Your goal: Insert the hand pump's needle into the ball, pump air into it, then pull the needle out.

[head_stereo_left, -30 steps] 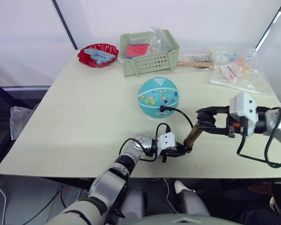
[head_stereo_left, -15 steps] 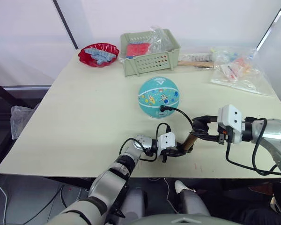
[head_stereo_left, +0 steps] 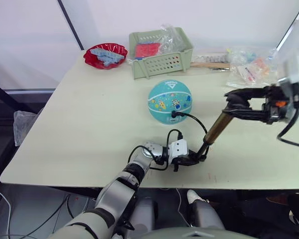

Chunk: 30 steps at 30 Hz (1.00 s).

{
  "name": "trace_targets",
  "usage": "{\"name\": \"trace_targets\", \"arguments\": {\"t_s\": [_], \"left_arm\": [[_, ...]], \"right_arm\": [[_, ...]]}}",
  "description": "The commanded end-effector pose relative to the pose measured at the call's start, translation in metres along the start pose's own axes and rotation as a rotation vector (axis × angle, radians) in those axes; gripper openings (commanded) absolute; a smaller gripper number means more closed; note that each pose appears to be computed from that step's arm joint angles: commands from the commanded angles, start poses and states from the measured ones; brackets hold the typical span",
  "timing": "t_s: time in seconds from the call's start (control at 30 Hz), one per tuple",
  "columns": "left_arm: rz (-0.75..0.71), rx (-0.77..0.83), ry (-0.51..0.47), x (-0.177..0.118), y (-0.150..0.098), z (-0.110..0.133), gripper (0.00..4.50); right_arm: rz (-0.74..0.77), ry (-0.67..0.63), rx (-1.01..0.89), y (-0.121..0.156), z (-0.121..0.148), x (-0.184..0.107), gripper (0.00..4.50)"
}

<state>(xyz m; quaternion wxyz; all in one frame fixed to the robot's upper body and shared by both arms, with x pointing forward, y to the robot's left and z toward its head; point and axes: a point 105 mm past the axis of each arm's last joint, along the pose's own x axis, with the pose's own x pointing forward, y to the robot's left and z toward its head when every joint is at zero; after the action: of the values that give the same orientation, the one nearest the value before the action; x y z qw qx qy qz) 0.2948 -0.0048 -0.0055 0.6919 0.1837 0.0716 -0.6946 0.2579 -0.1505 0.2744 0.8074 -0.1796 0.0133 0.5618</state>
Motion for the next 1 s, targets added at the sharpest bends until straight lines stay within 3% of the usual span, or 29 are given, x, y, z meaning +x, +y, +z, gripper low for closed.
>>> {"name": "trace_targets", "arguments": {"t_s": [0.03, 0.23, 0.5, 1.0], "left_arm": [[-0.038, -0.132, 0.148, -0.011, -0.026, -0.046, 1.03], [-0.037, -0.131, 0.149, -0.011, -0.026, -0.047, 1.03], [-0.039, -0.129, 0.149, -0.011, -0.027, -0.047, 1.03], [-0.042, -0.127, 0.148, -0.011, -0.027, -0.047, 1.03]], "right_arm": [[-0.072, -0.088, -0.118, -0.003, 0.043, -0.02, 1.94], [-0.077, -0.072, -0.118, -0.004, 0.043, -0.019, 1.94], [-0.043, 0.141, -0.089, 0.005, -0.042, 0.005, 1.94], [0.0, 0.194, -0.067, 0.031, -0.127, 0.041, 1.94]]}}
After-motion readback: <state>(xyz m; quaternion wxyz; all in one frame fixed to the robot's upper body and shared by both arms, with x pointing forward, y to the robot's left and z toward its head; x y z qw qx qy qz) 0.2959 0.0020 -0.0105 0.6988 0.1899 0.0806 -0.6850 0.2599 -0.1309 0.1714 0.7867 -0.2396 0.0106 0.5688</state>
